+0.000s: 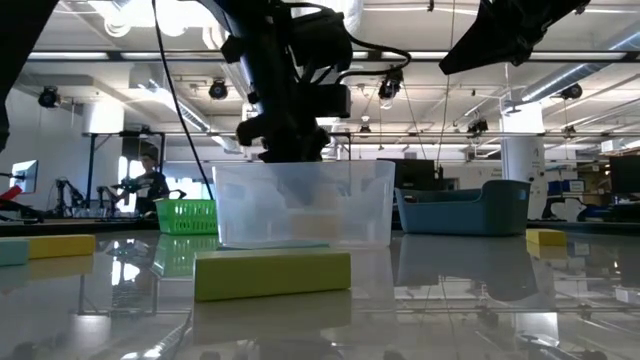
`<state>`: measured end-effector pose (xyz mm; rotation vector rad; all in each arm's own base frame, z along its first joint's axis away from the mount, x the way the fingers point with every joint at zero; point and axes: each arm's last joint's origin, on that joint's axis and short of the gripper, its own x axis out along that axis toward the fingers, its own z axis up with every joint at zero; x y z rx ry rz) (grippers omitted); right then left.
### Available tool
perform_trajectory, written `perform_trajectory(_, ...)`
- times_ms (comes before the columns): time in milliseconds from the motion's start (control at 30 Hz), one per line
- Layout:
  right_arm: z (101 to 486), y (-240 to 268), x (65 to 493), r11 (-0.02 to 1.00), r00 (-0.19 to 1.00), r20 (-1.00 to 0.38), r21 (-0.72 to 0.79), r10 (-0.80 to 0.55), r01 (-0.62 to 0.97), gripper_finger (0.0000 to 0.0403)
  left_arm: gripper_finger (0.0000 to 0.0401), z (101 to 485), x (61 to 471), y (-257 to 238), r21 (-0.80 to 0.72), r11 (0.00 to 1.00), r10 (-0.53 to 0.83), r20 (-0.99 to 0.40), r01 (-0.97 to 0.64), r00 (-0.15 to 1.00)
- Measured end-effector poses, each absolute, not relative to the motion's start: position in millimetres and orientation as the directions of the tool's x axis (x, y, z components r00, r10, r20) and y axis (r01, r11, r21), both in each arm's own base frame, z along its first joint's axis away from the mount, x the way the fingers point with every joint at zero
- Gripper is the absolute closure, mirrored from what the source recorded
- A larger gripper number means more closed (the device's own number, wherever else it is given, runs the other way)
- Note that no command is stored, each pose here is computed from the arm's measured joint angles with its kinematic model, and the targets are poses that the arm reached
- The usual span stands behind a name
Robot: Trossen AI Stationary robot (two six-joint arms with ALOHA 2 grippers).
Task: Sort & place blocks by color
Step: Put the yellow block into the transparent bin, then put the blue block into the blue bin
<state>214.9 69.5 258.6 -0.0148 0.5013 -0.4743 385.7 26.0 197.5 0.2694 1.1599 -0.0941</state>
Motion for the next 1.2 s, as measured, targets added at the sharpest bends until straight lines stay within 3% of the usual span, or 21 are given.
perform_trajectory(300, 259.3, 69.8, 215.5, 0.892, 0.776, -0.454, -0.115, -0.439, 0.438, 0.033, 0.0254, 196.2, 385.5, 26.4, 0.165, 0.963, 0.068, -0.913, 0.211, 0.401)
perform_trajectory(533, 258.5, 71.5, 215.9, 0.899, 0.789, -0.483, 0.007, -0.38, 0.437, 0.034, 0.0252, 213.6, 379.9, 24.1, 0.166, 0.969, 0.07, -0.896, 0.185, 0.438)
perform_trajectory(900, 254.5, 77.2, 215.2, 0.828, 0.795, -0.582, 0.352, -0.171, 0.436, 0.035, 0.0252, 275.5, 350.2, -9.8, 0.169, 0.971, 0.024, -0.771, 0.169, 0.636)
perform_trajectory(1200, 236.6, 80.3, 212.2, 0.725, 0.672, -0.737, 0.426, -0.069, 0.541, 0.0351, 0.0251, 287.3, 313.7, -28.6, 0.212, 0.974, 0.061, -0.582, 0.079, 0.811)
